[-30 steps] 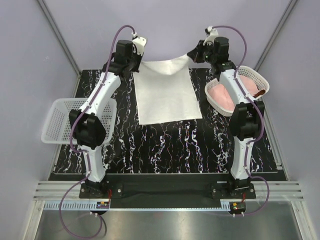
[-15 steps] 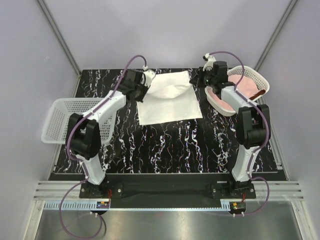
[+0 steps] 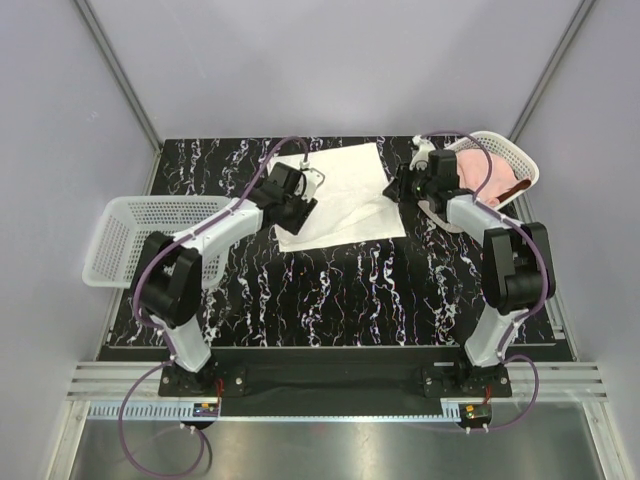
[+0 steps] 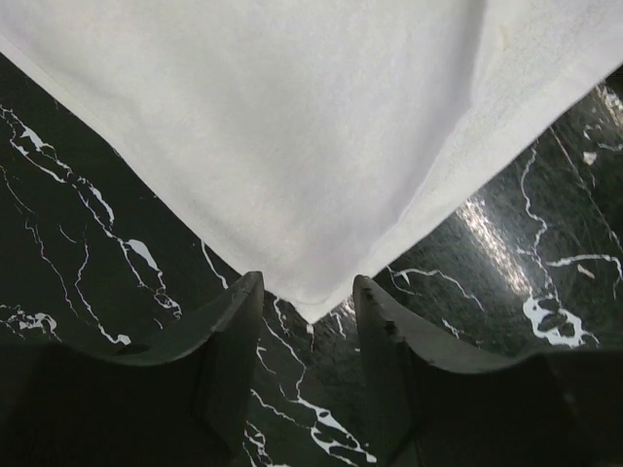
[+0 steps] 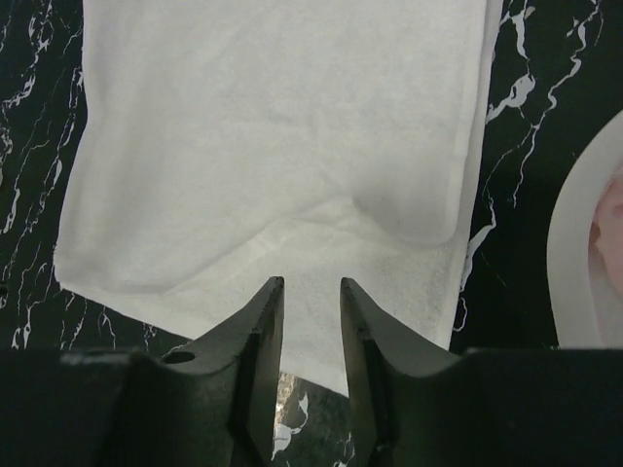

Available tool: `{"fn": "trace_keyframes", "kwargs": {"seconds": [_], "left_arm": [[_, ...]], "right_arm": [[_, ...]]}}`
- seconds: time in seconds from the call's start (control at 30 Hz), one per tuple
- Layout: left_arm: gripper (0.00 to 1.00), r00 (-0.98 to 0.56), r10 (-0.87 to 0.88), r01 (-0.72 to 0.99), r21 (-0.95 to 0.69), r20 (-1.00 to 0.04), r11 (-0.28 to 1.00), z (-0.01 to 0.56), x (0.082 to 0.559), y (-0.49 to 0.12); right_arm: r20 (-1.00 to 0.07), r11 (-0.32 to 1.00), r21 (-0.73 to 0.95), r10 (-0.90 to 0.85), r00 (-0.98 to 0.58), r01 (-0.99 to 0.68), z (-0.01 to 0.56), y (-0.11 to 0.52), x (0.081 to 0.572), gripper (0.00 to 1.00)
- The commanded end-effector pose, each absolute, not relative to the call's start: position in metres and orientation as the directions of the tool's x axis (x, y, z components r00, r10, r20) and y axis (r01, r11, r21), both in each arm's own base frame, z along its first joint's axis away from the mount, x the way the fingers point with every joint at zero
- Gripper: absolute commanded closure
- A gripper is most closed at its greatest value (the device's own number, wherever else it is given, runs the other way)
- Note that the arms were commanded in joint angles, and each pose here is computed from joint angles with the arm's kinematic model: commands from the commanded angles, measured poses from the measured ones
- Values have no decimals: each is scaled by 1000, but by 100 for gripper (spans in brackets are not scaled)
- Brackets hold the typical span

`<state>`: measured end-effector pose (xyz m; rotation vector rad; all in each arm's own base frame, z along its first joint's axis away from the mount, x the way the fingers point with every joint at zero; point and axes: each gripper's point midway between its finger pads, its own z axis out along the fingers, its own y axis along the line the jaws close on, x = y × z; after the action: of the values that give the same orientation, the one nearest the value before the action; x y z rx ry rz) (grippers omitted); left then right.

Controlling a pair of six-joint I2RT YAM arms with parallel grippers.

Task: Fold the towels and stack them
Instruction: Fold the towel

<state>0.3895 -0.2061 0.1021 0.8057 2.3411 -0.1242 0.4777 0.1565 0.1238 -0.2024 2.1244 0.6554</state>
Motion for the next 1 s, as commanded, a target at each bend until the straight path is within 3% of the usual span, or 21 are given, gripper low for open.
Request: {"fn": "trace_keyframes", "kwargs": {"seconds": [0.0,0.07,0.27,0.47,0.6,0.77,0.97], "left_arm": [[49,-578,472,566,89,-666,820,135,382,-211],[44,-597,435,538,66,-674,840,143,379,-211],[43,-719,311,404,-10,-621,915,128,388,-210],[46,-829,209,308,-112,-518,945,93,372,-216],[47,-864,173,242,-90,-473,966,72,361,-204],[49,-914,109,169,-124,-391,978,43,345,-203],[50,-933,46,73,-64,-357,995,34,342,-176]], "right_arm": [[-841,869,360,144,-521,-340,168,145,473,63],[-822,871,383,170,-543,-306,170,144,468,60],[-711,863,471,248,-657,-183,158,157,471,60],[-635,928,363,182,-751,-81,125,182,479,63],[-572,938,347,201,-795,-13,96,184,464,64],[-519,954,298,179,-836,20,57,178,439,77],[-524,967,248,180,-832,53,40,170,425,78]]}}
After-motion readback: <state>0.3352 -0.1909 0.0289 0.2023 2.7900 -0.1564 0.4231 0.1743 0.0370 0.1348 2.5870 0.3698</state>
